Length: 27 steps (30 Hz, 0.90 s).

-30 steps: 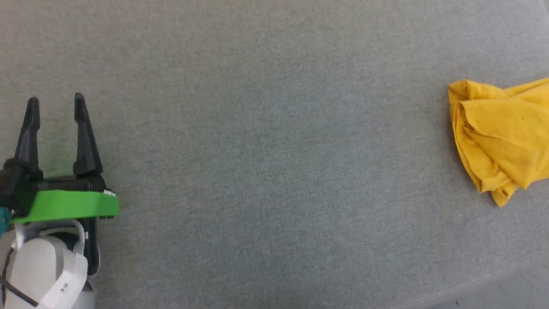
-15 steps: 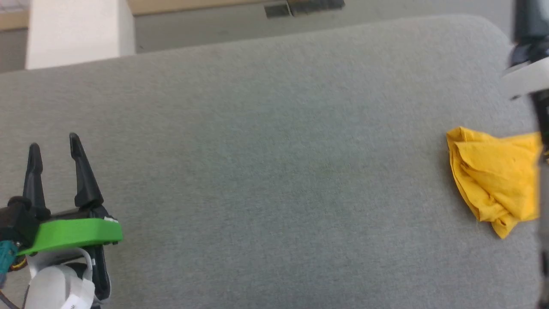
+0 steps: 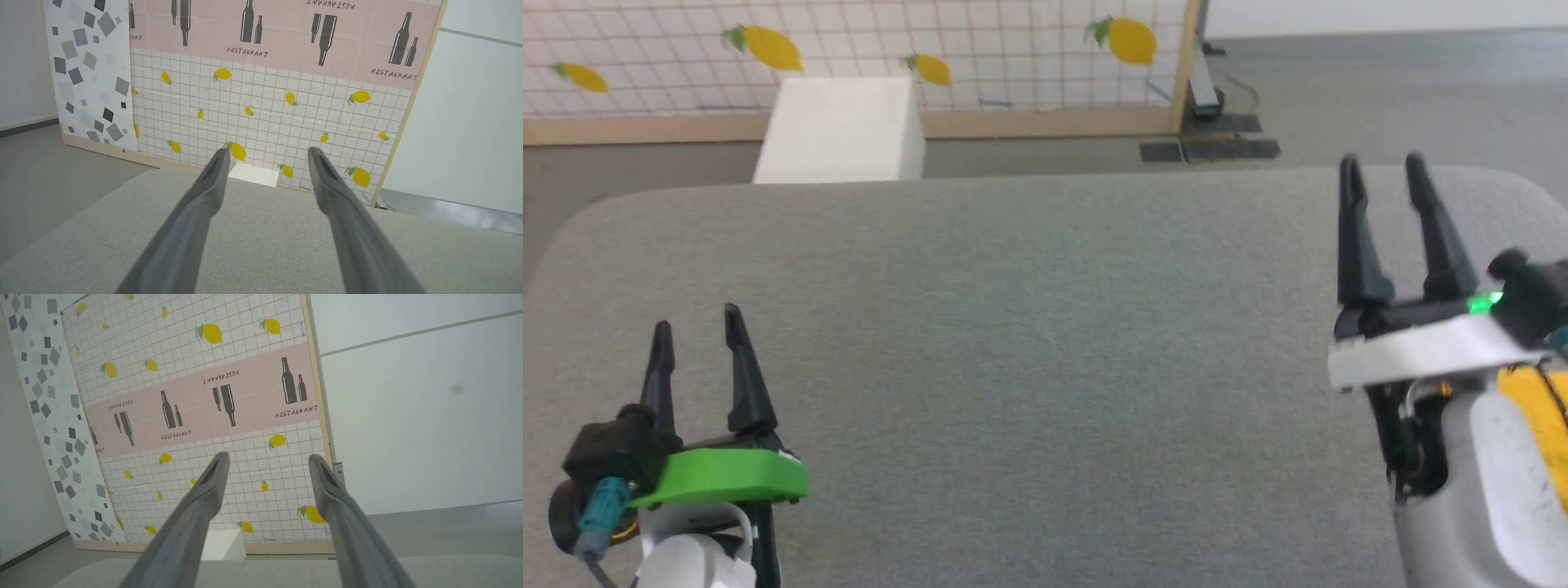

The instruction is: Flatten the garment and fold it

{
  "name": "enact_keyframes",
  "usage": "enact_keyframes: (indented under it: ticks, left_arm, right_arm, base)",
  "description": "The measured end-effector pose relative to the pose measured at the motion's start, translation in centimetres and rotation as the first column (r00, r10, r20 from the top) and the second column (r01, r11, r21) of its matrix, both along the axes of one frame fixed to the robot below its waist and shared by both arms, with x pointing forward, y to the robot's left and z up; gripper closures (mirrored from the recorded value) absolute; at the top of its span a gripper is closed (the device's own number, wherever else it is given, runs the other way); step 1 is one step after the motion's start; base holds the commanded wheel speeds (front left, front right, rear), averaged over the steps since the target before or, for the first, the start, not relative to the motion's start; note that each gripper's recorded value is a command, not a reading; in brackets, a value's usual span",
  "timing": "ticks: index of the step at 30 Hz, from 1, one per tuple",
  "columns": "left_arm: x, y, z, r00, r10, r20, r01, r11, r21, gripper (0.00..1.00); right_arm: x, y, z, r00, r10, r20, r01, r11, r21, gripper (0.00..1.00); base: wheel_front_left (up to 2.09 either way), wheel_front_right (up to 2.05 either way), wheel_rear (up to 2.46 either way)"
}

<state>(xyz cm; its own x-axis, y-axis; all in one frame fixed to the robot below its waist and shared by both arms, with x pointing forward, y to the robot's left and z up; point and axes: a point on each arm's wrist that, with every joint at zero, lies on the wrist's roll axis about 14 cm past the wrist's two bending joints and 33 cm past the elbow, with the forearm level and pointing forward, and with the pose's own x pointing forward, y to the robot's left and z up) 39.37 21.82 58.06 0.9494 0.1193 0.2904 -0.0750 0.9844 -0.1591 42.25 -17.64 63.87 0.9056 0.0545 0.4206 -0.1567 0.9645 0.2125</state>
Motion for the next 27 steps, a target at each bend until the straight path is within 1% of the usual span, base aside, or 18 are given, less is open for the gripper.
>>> enact_keyframes:
  ticks: [4,6,8,10,12,18,24,27]
  left_arm:
    - [-1.5,0.5,0.0,1.000,0.020,-0.003,-0.020,1.000,0.016,0.00]
    - [-2.0,0.3,-0.1,1.000,0.019,-0.006,-0.019,0.999,0.026,0.00]
    - [-2.4,0.0,-0.3,1.000,0.015,-0.012,-0.014,0.999,0.044,0.00]
    - [-2.6,-0.5,-0.6,1.000,0.002,-0.024,-0.001,0.999,0.053,0.00]
    - [-2.7,-1.2,-1.3,0.999,-0.020,-0.044,0.023,0.998,0.054,0.00]
    - [-2.5,-3.0,-4.1,0.989,-0.070,-0.129,0.078,0.995,0.055,0.00]
    - [-2.4,-3.7,-6.0,0.979,-0.089,-0.185,0.099,0.994,0.045,0.00]
    - [-2.4,-3.6,-6.6,0.976,-0.078,-0.203,0.091,0.995,0.052,0.00]
  right_arm:
    - [-1.2,0.9,-2.6,0.998,0.017,-0.057,-0.017,1.000,0.003,0.00]
    - [-1.7,1.4,-3.7,0.996,0.022,-0.085,-0.024,0.999,-0.028,0.00]
    - [-2.3,1.4,-4.9,0.993,0.020,-0.117,-0.024,0.999,-0.033,0.00]
    - [-2.7,1.7,-5.9,0.990,0.019,-0.143,-0.029,0.997,-0.065,0.00]
    - [-3.0,1.6,-7.0,0.985,0.016,-0.173,-0.028,0.997,-0.066,0.00]
    - [-3.8,0.2,-9.8,0.969,-0.029,-0.246,0.009,0.996,-0.084,0.00]
    - [-4.4,-1.3,-12.1,0.948,-0.074,-0.311,0.048,0.995,-0.089,0.00]
    - [-4.7,-1.6,-12.8,0.940,-0.084,-0.330,0.056,0.994,-0.093,0.00]
  base:
    - [0.00,0.00,0.00]
    - [0.00,0.00,0.00]
    - [0.00,0.00,0.00]
    - [0.00,0.00,0.00]
    - [0.00,0.00,0.00]
    - [0.00,0.00,0.00]
    - [0.00,0.00,0.00]
    - [0.00,0.00,0.00]
